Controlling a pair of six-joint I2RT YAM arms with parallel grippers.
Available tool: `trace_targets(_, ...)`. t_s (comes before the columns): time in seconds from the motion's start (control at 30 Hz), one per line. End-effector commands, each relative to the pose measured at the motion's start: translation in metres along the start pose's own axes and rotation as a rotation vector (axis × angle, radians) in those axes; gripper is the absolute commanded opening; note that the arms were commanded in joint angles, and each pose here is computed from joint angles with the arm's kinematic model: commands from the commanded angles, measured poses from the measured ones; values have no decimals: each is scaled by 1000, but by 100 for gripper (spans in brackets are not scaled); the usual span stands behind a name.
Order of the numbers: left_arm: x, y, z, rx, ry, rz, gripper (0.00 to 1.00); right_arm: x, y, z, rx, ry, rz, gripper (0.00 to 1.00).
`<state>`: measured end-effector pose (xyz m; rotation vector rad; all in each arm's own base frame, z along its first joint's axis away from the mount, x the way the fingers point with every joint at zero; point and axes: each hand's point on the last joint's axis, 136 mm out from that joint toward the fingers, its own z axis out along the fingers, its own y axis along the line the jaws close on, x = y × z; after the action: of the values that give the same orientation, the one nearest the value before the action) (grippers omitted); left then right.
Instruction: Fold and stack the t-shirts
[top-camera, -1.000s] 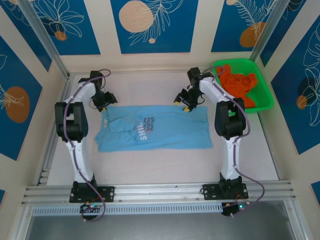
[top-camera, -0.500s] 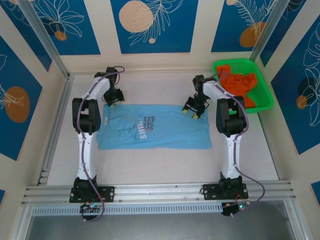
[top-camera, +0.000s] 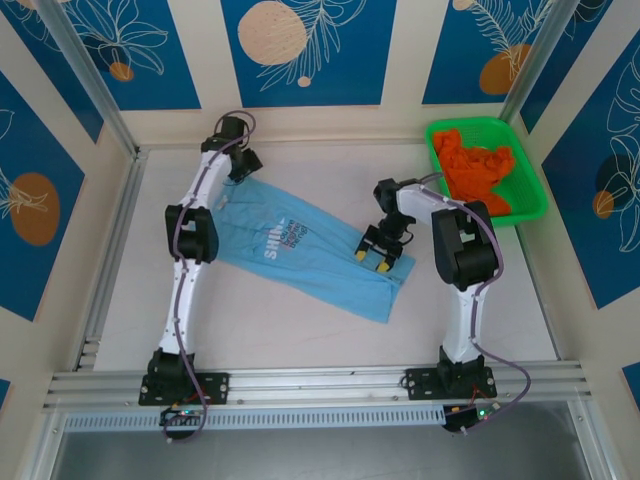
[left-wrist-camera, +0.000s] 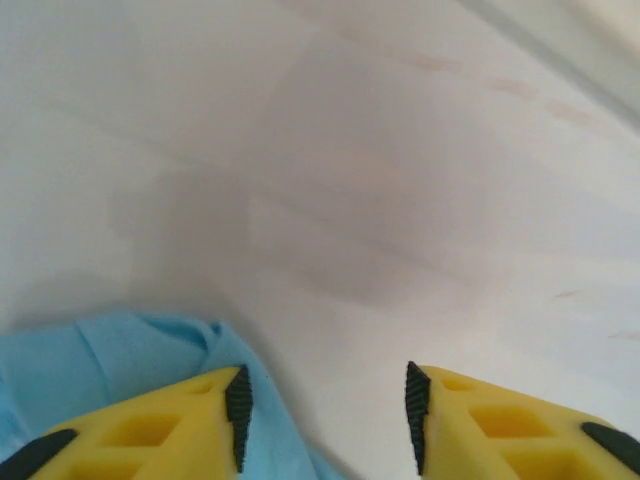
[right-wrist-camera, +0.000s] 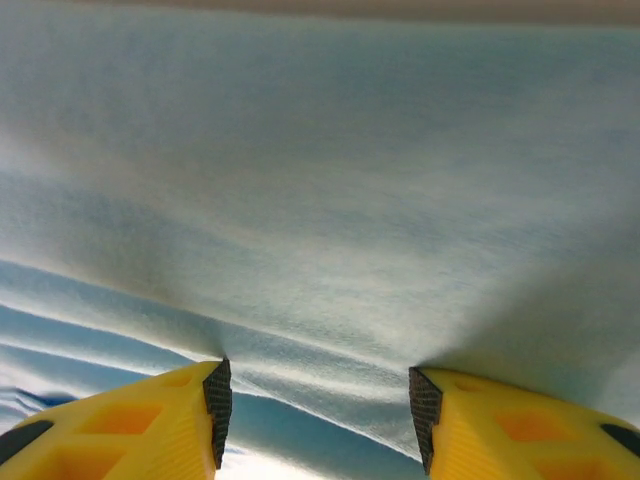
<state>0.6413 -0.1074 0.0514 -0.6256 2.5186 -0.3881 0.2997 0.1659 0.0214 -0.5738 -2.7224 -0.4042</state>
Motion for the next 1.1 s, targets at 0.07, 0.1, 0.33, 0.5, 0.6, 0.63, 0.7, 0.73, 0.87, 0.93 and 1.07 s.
trace_targets(0.07,-64,-59,-69,176,-229,8,72,36,4,8,9,33,-40,57)
trace_targets(0.1,-72,-61,-92,162,-260,17,77,34,4,2,19,3,-63,58)
trace_targets(0.33,-19,-8,-180,-123,-124,-46,73,8,15,-55,50,-182,-229,61)
trace_targets(0.5,79,31,-187,-263,25,-136,72,41,32,-64,-55,-208,-384,63)
trace_targets(0.6,133,64,-180,-347,86,-276,72,69,32,-58,-77,-201,-485,66)
trace_targets(0.63,149,75,-176,-374,101,-326,72,77,30,-55,-67,-198,-516,66)
trace_targets(0.7,171,86,-163,-382,139,-376,72,89,22,-46,-48,-177,-547,66)
trace_targets(0.73,177,87,-155,-372,157,-380,72,94,19,-40,-40,-160,-557,67)
trace_targets(0.87,180,89,-127,-412,201,-275,74,105,8,-15,-10,-77,-550,63)
trace_targets(0.93,181,86,-110,-415,228,-229,74,109,5,-1,-2,-36,-538,61)
trace_targets(1.07,174,69,-71,-363,273,-144,74,111,-2,20,50,0,-501,60)
